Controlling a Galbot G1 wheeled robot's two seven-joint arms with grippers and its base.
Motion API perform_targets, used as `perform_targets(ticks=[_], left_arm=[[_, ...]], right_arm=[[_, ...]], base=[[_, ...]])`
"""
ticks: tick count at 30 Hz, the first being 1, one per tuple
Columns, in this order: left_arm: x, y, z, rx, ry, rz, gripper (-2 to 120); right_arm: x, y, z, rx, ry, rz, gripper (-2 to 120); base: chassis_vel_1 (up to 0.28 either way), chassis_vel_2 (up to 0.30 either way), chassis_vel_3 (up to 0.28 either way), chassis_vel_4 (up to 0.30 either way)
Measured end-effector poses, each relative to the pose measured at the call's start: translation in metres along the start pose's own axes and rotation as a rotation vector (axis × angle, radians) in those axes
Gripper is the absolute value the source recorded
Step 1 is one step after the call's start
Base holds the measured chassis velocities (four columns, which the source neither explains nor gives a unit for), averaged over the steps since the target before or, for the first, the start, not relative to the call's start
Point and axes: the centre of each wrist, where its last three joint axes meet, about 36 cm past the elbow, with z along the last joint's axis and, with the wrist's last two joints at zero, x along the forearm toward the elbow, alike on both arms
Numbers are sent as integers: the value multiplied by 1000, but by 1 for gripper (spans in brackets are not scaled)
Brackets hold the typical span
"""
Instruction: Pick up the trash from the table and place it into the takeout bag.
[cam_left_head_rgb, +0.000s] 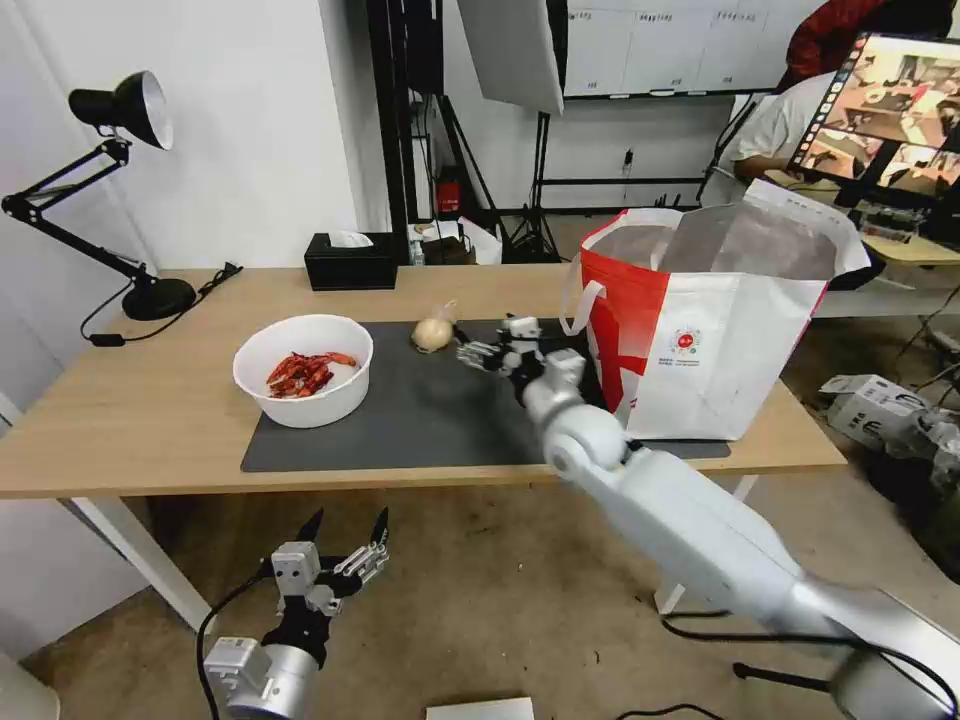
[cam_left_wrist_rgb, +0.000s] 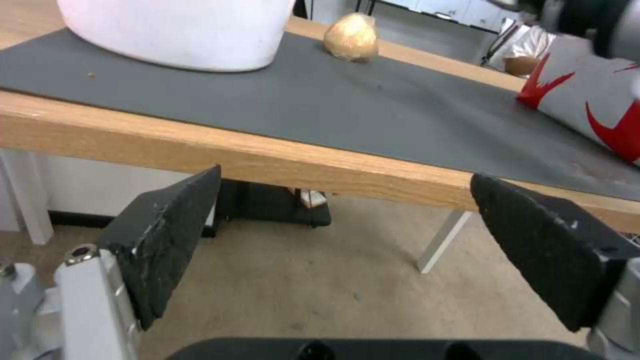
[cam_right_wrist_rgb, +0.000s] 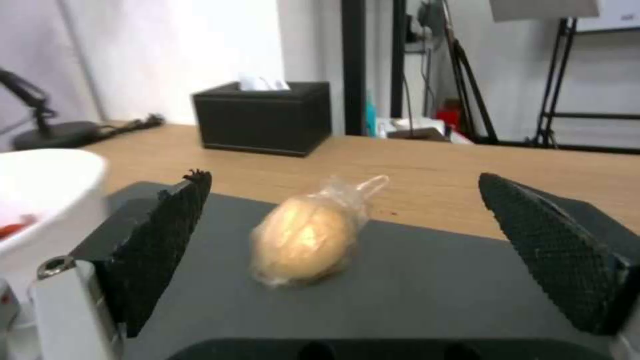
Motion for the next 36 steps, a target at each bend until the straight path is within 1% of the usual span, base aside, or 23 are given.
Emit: perform_targets(ticks=[1,3,4,7,8,11,12,15,18,22,25,26,28,36], left_arm=[[0,0,0,0,0,0,100],[-1,1,1,1,1,0,100],[-1,1,1,1,1,0,100],[-3,3,3,-1,6,-2,100],[-3,3,3,-1,6,-2,100],[-4,4,5,3,6,-1,100],[-4,4,5,3,6,-1,100],[-5,4,5,6,7,-1,100],[-5,5,5,7,4,-1,100],[-5,7,4,8,1,-3,100],[-5,7,4,9,-5,-3,100],[-5,7,4,9,-5,-3,100],[-5,7,4,9,-6,-2,100],[-5,6,3,11,-9,2,100]], right_arm=[[-2,0,0,-1,2,2,100],[-23,-1,2,-9,24,21,100],[-23,-1,2,-9,24,21,100],[-44,1,1,-21,47,24,100],[-44,1,1,-21,47,24,100],[-74,12,-2,-30,71,13,100],[-74,12,-2,-30,71,13,100],[-97,20,0,-47,99,17,100],[-109,21,3,-52,118,24,100],[-119,22,4,-40,132,36,100],[-125,21,1,-15,175,33,100],[-125,21,1,-15,175,33,100],[-126,19,1,4,205,15,100],[-128,12,2,24,249,-35,100]], base=[[0,0,0,0],[0,0,0,0],[0,0,0,0],[0,0,0,0],[0,0,0,0],[0,0,0,0],[0,0,0,0],[0,0,0,0],[0,0,0,0],[0,0,0,0],[0,0,0,0],[0,0,0,0],[0,0,0,0],[0,0,0,0]])
